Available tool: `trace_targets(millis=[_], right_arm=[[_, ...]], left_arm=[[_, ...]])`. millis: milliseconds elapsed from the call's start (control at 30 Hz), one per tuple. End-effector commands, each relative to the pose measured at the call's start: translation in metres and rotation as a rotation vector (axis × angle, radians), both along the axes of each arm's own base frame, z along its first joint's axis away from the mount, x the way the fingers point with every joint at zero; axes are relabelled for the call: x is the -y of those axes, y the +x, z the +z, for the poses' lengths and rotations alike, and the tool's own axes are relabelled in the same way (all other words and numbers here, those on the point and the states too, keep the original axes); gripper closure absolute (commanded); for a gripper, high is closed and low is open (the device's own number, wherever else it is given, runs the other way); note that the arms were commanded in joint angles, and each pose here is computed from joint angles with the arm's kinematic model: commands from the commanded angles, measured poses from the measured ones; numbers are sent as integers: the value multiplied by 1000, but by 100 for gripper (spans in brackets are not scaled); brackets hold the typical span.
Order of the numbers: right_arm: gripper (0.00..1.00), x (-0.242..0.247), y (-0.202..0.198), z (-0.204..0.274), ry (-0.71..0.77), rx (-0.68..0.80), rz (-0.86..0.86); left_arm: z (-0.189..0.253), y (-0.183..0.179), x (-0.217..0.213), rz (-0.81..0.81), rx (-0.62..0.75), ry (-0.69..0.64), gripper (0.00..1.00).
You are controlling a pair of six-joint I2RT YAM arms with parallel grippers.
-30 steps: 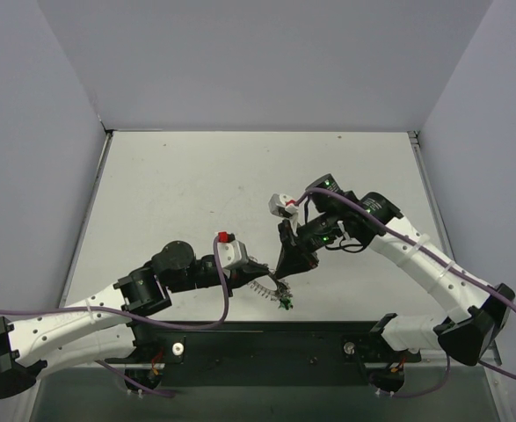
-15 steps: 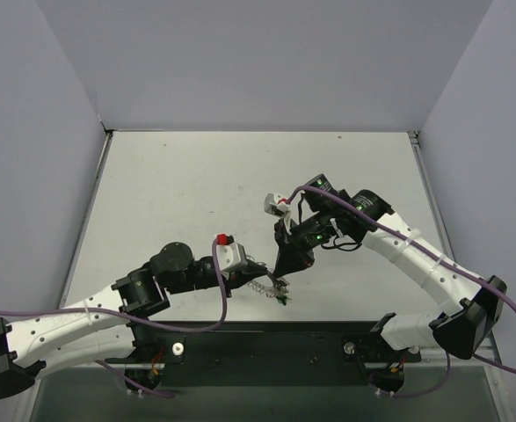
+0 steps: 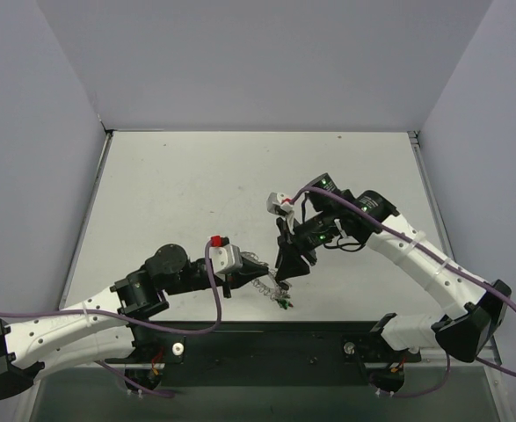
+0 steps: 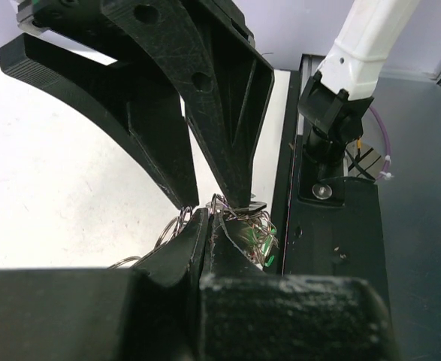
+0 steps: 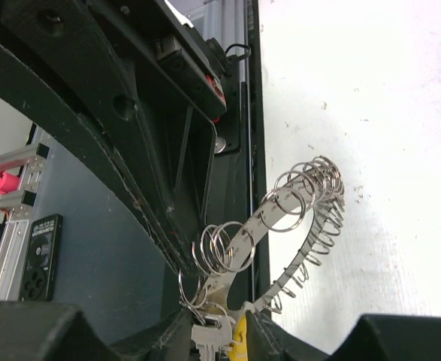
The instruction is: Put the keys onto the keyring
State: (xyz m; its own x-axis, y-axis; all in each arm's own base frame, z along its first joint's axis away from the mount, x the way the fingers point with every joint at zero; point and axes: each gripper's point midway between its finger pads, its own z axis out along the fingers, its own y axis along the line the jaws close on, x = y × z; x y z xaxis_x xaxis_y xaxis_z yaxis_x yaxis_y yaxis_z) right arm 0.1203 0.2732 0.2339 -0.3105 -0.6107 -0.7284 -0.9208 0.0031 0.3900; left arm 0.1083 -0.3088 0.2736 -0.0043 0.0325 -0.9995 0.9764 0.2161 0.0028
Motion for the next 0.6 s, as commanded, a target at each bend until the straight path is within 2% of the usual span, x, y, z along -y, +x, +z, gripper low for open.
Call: trace_targets(millis=[0,167,400,567], right_arm=[[61,5,-4,21,57,82,17],[55,9,-6,29,82,137,15],[48,11,-12,57,215,248,15],[46,6,-11,63,259,257,1]], left_arm=[[58,-8,1,-37,90,-188,100],[57,-8,1,-40,90,-185,100],[57,-9,3,-43,62,-194,100],[61,-11,4,-56,60,-216,100]])
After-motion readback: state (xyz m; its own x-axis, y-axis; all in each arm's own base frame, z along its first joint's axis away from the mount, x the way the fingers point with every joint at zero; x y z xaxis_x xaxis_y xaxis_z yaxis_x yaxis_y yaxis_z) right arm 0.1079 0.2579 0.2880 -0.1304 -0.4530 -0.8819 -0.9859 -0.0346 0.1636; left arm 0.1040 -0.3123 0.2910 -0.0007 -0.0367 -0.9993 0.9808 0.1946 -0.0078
